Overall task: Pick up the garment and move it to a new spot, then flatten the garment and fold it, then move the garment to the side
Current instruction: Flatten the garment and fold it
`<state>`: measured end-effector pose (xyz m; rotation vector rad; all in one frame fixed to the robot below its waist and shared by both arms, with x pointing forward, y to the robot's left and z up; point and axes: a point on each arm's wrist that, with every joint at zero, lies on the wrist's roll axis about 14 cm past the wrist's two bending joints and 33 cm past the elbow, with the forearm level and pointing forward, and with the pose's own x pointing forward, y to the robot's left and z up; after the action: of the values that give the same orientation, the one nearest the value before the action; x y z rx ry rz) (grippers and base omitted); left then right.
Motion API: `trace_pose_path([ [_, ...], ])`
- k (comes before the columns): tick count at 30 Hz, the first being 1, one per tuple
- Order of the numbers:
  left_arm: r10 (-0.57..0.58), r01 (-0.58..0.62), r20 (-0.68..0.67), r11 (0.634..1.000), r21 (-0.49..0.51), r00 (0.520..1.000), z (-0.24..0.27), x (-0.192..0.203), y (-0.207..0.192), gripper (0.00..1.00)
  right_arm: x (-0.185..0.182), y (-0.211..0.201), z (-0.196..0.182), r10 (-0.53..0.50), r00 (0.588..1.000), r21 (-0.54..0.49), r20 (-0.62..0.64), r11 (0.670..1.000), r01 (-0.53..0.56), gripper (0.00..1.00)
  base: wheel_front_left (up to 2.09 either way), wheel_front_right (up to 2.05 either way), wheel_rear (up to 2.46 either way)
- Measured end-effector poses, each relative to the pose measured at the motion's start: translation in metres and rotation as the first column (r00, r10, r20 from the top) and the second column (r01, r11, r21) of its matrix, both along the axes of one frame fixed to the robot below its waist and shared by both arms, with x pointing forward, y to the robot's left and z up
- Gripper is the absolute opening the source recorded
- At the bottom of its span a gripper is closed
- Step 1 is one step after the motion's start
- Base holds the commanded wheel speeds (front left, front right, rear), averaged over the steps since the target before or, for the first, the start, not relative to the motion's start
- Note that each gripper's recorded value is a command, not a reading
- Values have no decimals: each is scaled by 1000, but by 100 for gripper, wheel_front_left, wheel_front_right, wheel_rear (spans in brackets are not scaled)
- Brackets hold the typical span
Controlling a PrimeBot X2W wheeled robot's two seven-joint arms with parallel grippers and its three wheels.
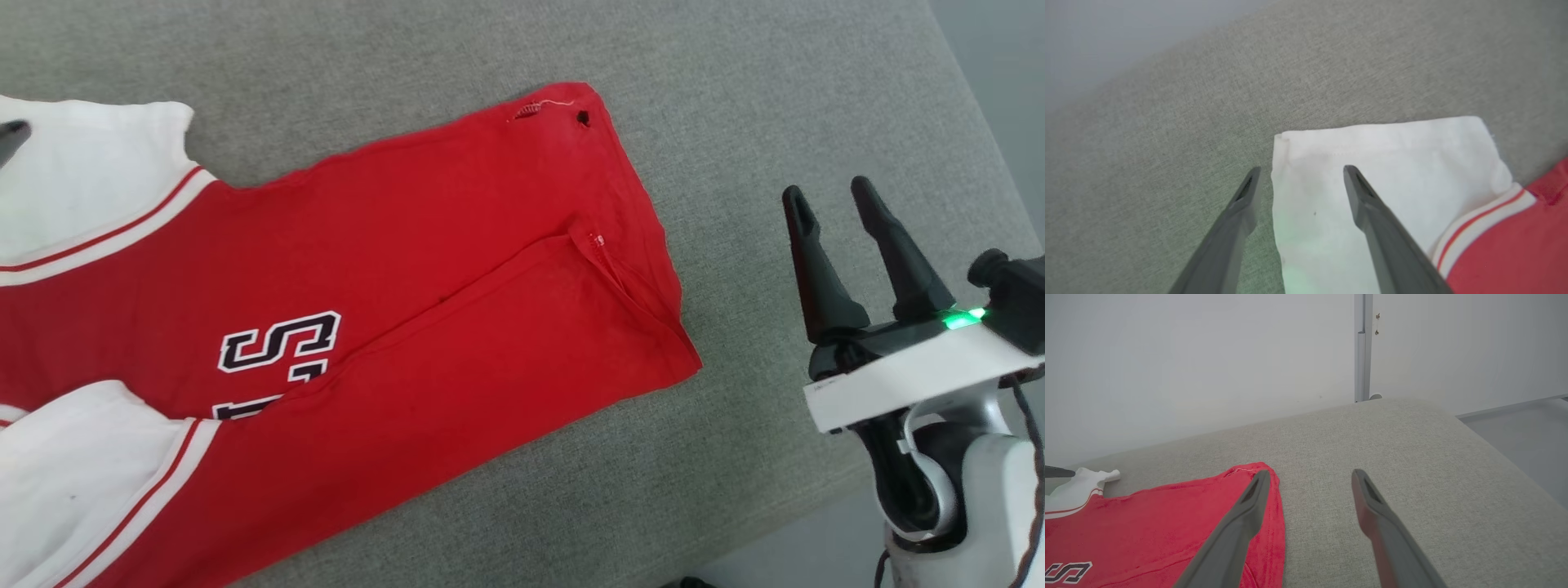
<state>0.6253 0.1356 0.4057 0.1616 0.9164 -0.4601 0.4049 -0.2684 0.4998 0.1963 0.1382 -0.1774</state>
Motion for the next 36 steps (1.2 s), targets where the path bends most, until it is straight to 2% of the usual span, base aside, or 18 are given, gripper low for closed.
trace_pose_path([
  [3, 10, -7, -54, 999, 54, 998, -22, 0, 5, 100, 0, 7, -14, 24, 998, 14, -60, 1000, -24, 100, 0, 0, 0],
  [7, 42, -37, -95, 998, 57, 995, -36, 3, 5, 100, 8, 16, -25, 60, 992, 13, -115, 998, -59, 100, 0, 0, 0],
  [8, 53, -47, -112, 997, 56, 992, -40, 3, 4, 70, 11, 17, -26, 69, 990, 7, -122, 998, -68, 100, 0, 0, 0],
  [9, 59, -52, -131, 997, 56, 990, -42, 2, 4, 0, 16, 19, -26, 78, 989, 6, -126, 997, -77, 100, 0, 0, 0],
  [15, 56, -49, -169, 998, 47, 984, -46, 2, -4, 0, 57, 35, -33, 167, 968, 7, -186, 986, -169, 100, 0, 0, 0],
  [21, 37, -33, -151, 999, 29, 988, -42, 4, -11, 0, 103, 42, -47, 235, 922, -16, -309, 968, -252, 100, 0, 0, 0],
  [25, 28, -25, -138, 1000, 17, 990, -40, 5, -14, 0, 120, 47, -70, 269, 857, 1, -440, 954, -299, 100, 0, 0, 0],
  [29, 24, -23, -130, 1000, 6, 991, -39, 3, -14, 0, 117, 55, -103, 300, 743, 52, -598, 940, -338, 100, 0, 0, 0],
  [32, 25, -25, -126, 1000, 0, 992, -39, 2, -13, 0, 116, 58, -117, 311, 670, 84, -674, 933, -349, 100, 0, 0, 0],
  [36, 25, -26, -120, 1000, -7, 992, -39, 1, -11, 0, 117, 67, -127, 336, 599, 134, -727, 924, -357, 100, 0, 0, 0],
])
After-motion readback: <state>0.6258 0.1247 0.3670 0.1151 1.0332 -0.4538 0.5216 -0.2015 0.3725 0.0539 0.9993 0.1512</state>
